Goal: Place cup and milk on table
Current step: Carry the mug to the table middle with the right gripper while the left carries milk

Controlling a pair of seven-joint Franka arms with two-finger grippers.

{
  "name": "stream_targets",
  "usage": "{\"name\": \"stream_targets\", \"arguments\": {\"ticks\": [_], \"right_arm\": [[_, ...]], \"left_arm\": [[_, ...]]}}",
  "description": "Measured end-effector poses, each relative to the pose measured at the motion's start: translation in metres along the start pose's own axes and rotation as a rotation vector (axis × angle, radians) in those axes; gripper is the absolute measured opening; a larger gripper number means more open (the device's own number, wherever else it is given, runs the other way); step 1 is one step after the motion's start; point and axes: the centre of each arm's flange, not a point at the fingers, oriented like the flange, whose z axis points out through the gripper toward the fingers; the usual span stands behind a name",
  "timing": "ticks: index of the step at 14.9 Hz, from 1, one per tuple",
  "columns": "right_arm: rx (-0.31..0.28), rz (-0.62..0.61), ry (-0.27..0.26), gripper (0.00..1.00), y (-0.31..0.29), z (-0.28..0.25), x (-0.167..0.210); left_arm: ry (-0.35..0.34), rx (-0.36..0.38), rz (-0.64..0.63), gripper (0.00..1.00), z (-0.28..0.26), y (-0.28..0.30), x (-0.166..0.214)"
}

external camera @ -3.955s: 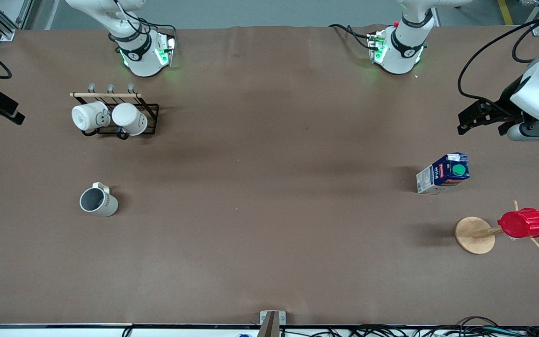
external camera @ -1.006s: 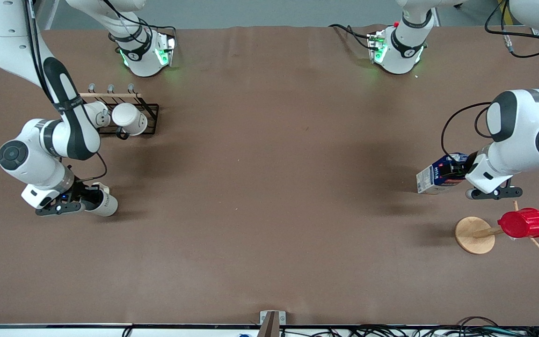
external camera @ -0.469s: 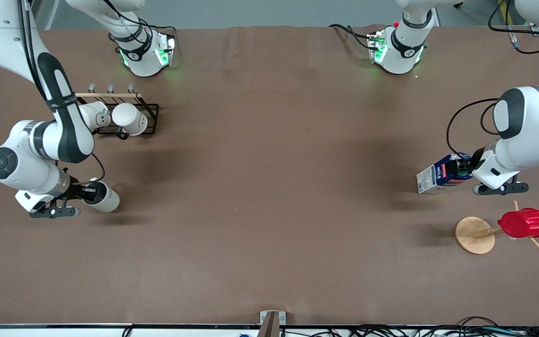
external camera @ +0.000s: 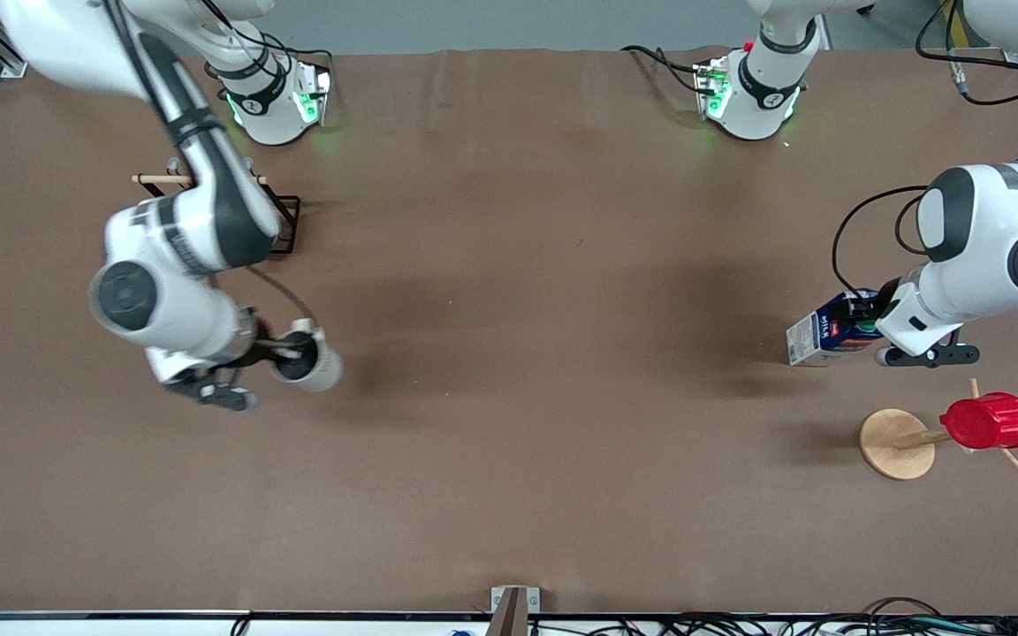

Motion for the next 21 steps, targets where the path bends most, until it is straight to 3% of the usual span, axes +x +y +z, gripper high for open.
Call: {"name": "stream_targets", "arguments": {"ticks": [3,5,8,11,13,21], "right_arm": [[0.029,0.099,-0.021,0.05,-0.096,0.011,-0.066],[0.042,0.138,-0.031,0.05,-0.153,0.031,-0.104],[0.052,0.172,0.008,0.05,-0.206,0.072,-0.142],[0.022,0.206,0.041,0.05,-0.221,0.111,-0.157],[0.007,0.215,0.044,0.05,-0.219,0.120,-0.154],[-0.037,0.219,0.039,0.05,-0.210,0.140,-0.155]], "left_arm": [[-0.002,0.000,0.001,0.96,0.001,0.001,0.000],[-0.003,0.000,0.002,0.78,0.002,0.001,0.000],[-0.003,0.000,0.006,0.48,0.002,0.003,0.000],[0.004,0.000,0.011,0.44,0.001,0.006,0.001],[0.020,-0.001,0.013,0.40,-0.002,0.007,0.003],[0.113,-0.005,0.043,0.40,-0.048,0.025,0.023]]}}
